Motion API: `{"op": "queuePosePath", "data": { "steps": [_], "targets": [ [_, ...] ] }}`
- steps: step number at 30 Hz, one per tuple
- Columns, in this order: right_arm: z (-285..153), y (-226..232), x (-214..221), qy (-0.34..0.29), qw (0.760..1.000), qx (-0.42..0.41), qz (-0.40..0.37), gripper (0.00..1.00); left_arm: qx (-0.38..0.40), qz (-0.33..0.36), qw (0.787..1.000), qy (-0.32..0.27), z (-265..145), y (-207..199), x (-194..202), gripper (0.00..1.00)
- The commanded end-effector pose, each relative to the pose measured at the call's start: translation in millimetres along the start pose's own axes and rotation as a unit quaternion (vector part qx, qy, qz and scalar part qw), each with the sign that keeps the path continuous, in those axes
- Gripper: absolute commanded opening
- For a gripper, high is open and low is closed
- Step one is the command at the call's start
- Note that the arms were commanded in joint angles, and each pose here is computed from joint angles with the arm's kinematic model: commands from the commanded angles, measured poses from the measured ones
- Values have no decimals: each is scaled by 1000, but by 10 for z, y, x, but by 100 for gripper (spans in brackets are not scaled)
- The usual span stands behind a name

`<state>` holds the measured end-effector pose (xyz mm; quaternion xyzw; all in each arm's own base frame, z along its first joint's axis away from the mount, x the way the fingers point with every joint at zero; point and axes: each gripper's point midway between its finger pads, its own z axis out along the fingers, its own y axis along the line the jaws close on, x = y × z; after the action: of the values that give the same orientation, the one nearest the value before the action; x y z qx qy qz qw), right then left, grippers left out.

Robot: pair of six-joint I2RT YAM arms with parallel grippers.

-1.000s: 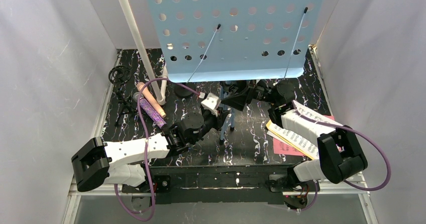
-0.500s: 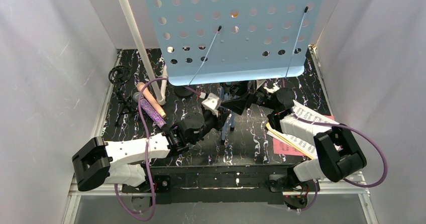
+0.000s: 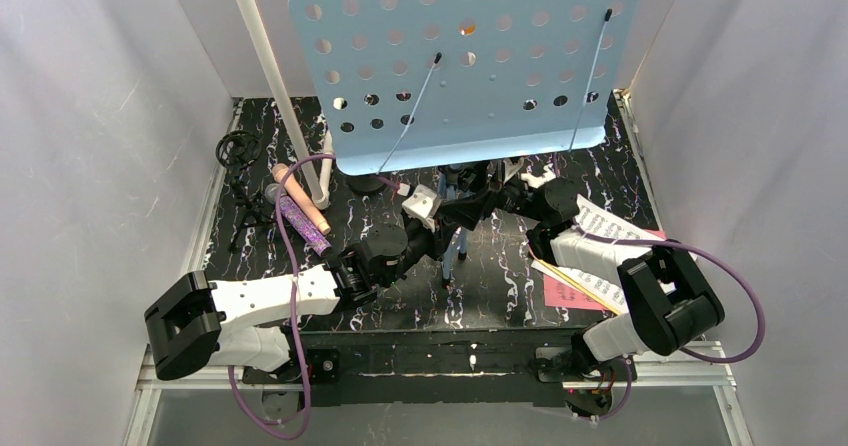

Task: Pack up the instrument practice props
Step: Close the music stand at the center of the board.

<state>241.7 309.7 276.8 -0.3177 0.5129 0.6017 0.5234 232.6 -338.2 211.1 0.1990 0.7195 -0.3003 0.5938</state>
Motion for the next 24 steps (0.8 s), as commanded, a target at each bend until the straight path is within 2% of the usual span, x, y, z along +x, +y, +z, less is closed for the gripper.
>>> {"op": "queuePosePath", "data": {
  "steps": [1, 3, 13, 24],
  "targets": [
    [38, 15, -133, -28, 998, -10, -52, 83, -22, -14, 997, 71, -43, 114, 445, 0],
    [38, 25, -130, -26, 998, -13, -60, 78, -24, -17, 997, 71, -56, 125, 451, 0],
    [30, 72, -98, -11, 997, -29, -76, 45, -23, -26, 997, 69, -112, 134, 453, 29],
    [25, 76, -190, -6, 998, -31, -57, 20, -13, -28, 998, 62, -263, 162, 442, 57]
  ]
}}
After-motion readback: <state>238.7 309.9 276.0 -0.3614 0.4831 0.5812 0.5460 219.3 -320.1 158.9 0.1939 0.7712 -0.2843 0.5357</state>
